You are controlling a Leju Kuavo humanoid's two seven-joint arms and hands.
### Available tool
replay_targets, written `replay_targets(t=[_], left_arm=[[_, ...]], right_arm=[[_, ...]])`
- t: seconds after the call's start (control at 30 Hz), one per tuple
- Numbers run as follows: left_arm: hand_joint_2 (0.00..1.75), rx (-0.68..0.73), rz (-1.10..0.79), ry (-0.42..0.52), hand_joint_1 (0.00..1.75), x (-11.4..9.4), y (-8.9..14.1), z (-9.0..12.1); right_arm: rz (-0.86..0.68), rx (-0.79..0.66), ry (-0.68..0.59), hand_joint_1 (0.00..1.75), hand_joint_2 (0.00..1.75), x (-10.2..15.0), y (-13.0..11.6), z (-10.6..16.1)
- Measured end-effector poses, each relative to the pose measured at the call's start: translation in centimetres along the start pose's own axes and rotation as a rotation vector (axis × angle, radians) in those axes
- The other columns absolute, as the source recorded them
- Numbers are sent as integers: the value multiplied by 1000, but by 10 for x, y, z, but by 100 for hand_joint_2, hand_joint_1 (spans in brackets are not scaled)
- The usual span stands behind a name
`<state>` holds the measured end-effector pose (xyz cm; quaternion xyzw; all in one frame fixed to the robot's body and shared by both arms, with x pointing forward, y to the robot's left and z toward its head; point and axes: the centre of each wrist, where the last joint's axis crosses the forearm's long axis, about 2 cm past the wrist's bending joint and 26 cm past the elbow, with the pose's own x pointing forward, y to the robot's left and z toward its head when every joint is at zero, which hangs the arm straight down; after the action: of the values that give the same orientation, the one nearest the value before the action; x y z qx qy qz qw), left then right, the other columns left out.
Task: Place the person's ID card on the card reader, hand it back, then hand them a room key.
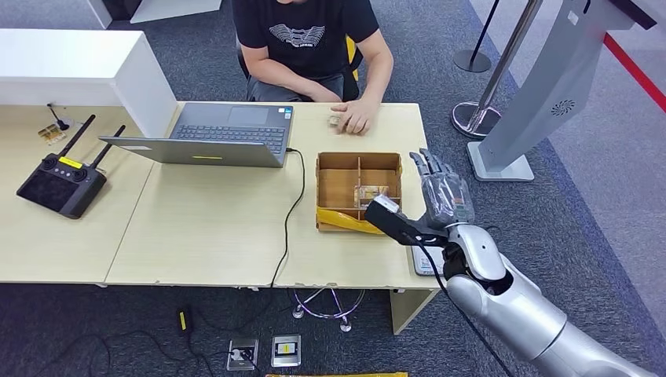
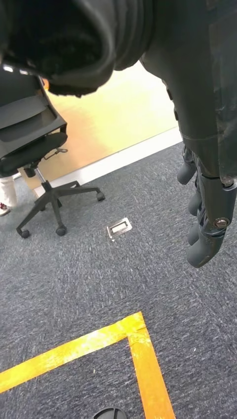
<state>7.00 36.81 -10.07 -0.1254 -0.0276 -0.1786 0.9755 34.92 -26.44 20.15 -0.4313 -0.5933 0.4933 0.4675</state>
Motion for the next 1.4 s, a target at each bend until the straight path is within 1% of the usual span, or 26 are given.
replay_targets(t=[0.2,0.5,0.97,1.4], left_arm=[[0,0,-1,1,0,1,0,0],[0,1,-8,14,0,1,0,0],[0,3,-29,24,0,2,0,0],[0,4,-43,30,0,5,1,0]], right_arm=[[-69,21,-39,0,175,9,14,8],[-136,37,-73,0,175,25,28,8],[-209,46,-65,0,175,36,44,3],[-213,62,-43,0,175,39,53,-3]])
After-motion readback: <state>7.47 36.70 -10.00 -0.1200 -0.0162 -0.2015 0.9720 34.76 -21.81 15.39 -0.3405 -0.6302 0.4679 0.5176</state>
